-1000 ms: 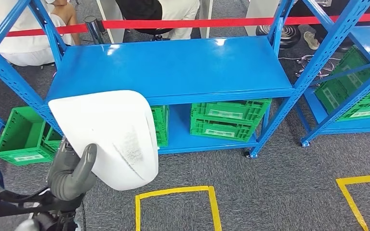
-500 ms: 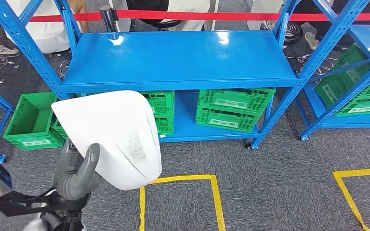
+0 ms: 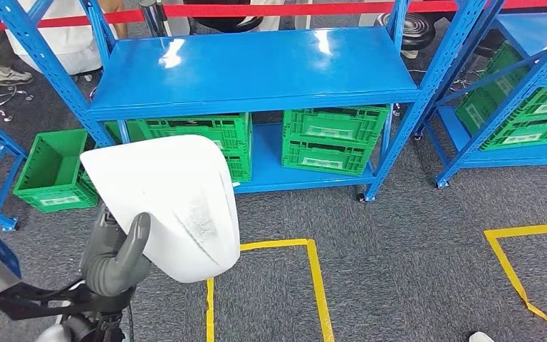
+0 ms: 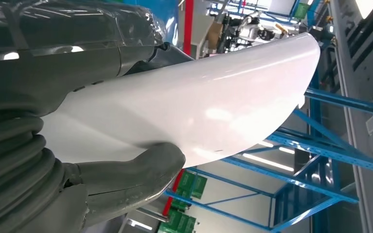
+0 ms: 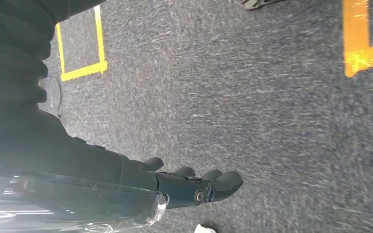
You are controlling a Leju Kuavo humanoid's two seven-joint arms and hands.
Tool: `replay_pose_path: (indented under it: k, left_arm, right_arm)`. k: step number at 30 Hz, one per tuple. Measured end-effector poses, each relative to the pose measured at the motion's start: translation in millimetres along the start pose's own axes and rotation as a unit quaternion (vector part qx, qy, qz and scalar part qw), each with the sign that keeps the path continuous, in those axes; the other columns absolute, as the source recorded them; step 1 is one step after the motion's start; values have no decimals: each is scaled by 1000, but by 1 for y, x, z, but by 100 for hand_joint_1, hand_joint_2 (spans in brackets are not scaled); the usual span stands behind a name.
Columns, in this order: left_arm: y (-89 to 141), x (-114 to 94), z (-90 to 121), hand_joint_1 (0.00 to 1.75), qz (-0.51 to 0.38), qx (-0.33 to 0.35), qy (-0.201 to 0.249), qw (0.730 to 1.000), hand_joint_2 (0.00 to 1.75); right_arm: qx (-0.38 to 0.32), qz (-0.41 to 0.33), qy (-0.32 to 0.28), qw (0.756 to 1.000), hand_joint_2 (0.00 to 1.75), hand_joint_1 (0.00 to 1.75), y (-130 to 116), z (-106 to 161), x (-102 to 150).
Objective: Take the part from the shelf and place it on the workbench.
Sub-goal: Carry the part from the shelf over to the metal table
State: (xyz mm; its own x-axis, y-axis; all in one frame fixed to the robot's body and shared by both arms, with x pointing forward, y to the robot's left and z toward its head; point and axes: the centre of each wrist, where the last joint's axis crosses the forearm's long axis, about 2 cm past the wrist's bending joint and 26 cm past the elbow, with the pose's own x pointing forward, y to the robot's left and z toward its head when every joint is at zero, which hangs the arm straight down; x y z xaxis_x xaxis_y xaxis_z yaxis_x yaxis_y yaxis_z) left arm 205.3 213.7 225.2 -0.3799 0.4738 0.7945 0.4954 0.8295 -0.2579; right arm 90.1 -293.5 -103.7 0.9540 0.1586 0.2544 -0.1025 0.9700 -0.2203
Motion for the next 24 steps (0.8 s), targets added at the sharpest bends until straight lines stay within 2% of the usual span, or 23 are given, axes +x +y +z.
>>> replay_pose_path:
  k: [24]
  left_arm:
    - [-5,-1,-5,175,2,-2,-3,1000,175]
  right_arm:
    - [-5,1,1,1000,175,0,-8,-2,0]
